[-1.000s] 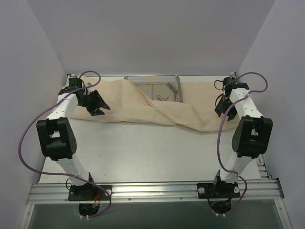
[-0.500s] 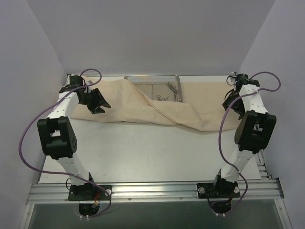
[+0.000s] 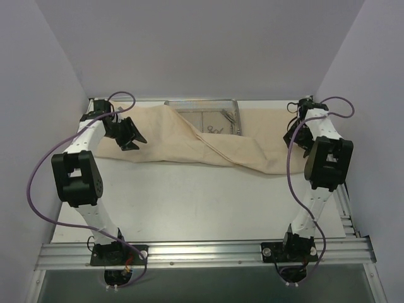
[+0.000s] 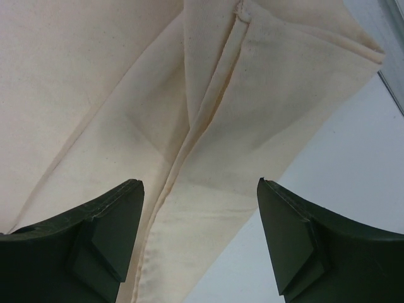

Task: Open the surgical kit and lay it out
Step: Open the surgical kit at the center of the board.

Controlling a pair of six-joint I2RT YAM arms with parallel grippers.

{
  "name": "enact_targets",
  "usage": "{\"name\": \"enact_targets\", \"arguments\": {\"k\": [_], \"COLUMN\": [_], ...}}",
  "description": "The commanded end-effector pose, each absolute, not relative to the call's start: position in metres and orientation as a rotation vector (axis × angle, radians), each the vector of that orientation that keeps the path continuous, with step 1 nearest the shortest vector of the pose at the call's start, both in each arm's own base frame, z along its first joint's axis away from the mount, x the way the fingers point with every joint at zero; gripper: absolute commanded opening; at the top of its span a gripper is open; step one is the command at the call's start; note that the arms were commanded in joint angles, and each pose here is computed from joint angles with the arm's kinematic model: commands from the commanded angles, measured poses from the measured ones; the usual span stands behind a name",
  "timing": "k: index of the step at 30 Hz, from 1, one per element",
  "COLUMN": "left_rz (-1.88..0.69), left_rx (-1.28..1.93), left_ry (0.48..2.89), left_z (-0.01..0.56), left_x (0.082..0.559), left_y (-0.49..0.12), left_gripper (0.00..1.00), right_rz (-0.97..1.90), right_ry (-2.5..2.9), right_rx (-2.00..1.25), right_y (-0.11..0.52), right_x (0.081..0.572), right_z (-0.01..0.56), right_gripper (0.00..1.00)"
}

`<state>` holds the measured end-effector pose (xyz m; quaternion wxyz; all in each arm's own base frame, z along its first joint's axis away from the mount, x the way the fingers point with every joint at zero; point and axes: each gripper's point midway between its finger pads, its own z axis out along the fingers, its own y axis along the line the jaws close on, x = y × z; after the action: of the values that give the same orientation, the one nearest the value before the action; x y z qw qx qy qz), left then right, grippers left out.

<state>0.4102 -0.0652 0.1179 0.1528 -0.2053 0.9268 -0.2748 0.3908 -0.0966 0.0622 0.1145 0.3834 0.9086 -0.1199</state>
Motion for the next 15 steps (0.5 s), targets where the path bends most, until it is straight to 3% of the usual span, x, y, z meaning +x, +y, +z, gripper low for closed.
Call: {"name": "enact_targets", "arguments": {"k": [1, 8, 10, 12, 15], "left_rz": [-0.776, -0.774, -0.772, -0.772, -0.769], "left_rx": [-0.538, -0.478, -0.446, -0.422, -0.417], "left_ry": [2.627, 2.609, 2.603, 2.602, 2.595], "left_z": [0.133, 0.145, 0.151, 0.154, 0.160], "left_x": [0.422, 0.428, 0.429, 0.429, 0.433], "left_y": [-0.064, -0.070, -0.076, -0.082, -0.084], "left_gripper": [0.56, 0.62, 0.63, 0.63, 0.63], "right_rz": [-0.443, -0.462, -0.469, -0.457, -0.434], "right_ry": [2.671, 2.692, 2.696, 2.687, 2.679], "right_rx": [1.167, 1.174, 1.178, 1.177, 1.179], "right_y": [-0.103, -0.104, -0.104, -0.104, -0.100], "right_x": [0.383, 0.385, 0.384, 0.384, 0.378], "right_z": [0.060, 0.040, 0.040, 0.044, 0.051], "right_gripper": [0.72, 0.66, 0.53, 0.47, 0.25]}}
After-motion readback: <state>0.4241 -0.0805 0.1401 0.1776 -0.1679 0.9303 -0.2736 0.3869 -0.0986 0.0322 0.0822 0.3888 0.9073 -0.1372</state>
